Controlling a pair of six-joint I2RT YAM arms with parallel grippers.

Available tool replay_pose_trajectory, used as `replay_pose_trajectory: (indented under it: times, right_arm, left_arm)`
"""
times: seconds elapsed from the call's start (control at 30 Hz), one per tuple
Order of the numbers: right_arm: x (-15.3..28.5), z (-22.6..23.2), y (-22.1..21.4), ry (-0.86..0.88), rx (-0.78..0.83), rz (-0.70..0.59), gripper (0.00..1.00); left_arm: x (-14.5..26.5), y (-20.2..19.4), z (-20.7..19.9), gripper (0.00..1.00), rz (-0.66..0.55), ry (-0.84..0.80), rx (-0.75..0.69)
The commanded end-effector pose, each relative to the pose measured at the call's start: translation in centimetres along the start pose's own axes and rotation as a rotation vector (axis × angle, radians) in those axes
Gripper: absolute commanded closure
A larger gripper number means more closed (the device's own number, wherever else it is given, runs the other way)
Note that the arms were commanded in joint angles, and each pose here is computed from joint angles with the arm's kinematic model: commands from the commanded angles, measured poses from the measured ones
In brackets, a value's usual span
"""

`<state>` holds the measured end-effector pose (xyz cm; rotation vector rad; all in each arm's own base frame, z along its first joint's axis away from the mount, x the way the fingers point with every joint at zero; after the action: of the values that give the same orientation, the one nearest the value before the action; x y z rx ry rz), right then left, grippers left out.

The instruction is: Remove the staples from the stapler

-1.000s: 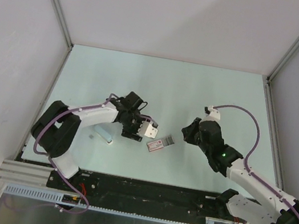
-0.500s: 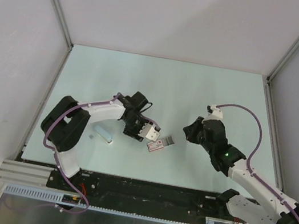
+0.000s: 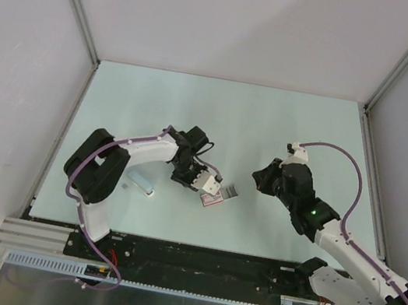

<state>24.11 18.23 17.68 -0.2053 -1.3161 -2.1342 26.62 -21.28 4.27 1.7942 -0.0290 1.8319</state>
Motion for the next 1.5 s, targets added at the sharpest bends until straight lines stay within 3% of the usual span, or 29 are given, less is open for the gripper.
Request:
replay_pose_trajectory:
  times: [0.0,0.13,0.27,0.43,0.67,1.1,1.37,1.47]
  right_arm:
    - [0.7,0.7,1.2,0.028,0.007,-0.031,0.99]
    - [0.8,0.6,1.2,0.027,0.009,-0.028,0.99]
    - [0.9,0.5,1.2,0.025,0.015,-0.026,0.98]
    - [1.3,0.0,1.6,0.01,0.008,-0.037,0.97]
    - [1.4,-0.1,1.5,0.011,-0.016,-0.01,0.97]
    - [2.0,1.5,2.9,0.068,0.042,-0.005,0.97]
    - [3.5,4.3,4.0,0.248,0.085,-0.034,0.97]
    - [4.8,6.1,4.8,0.353,0.095,-0.069,0.92]
  left_arm:
    - [-1.1,-1.0,0.1,0.66,0.074,-0.035,0.007]
    - [-1.4,-1.0,0.2,0.73,0.096,-0.04,0.027]
    - [-1.7,-1.0,0.3,0.86,0.101,-0.041,0.047]
    - [-1.3,0.2,0.7,0.98,0.05,-0.026,0.115]
    - [0.9,3.2,1.9,1.0,-0.08,0.029,0.22]
    - [11.0,12.9,3.0,1.0,-0.515,0.091,0.339]
    - [17.1,17.7,2.6,1.0,-0.815,-0.051,0.375]
    - [19.3,19.2,2.6,1.0,-0.918,-0.135,0.379]
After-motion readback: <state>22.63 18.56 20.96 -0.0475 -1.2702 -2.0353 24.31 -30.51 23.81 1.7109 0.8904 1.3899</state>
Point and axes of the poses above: each gripper's point midway between its finger pads, its own x axis back along the fingers, its own z axis along the line the jaws close on, y = z × x, the point moved 3 cm from there along x, back along the fingers, and after that the axes turned 1 degree about x, right-handed, at the moved point
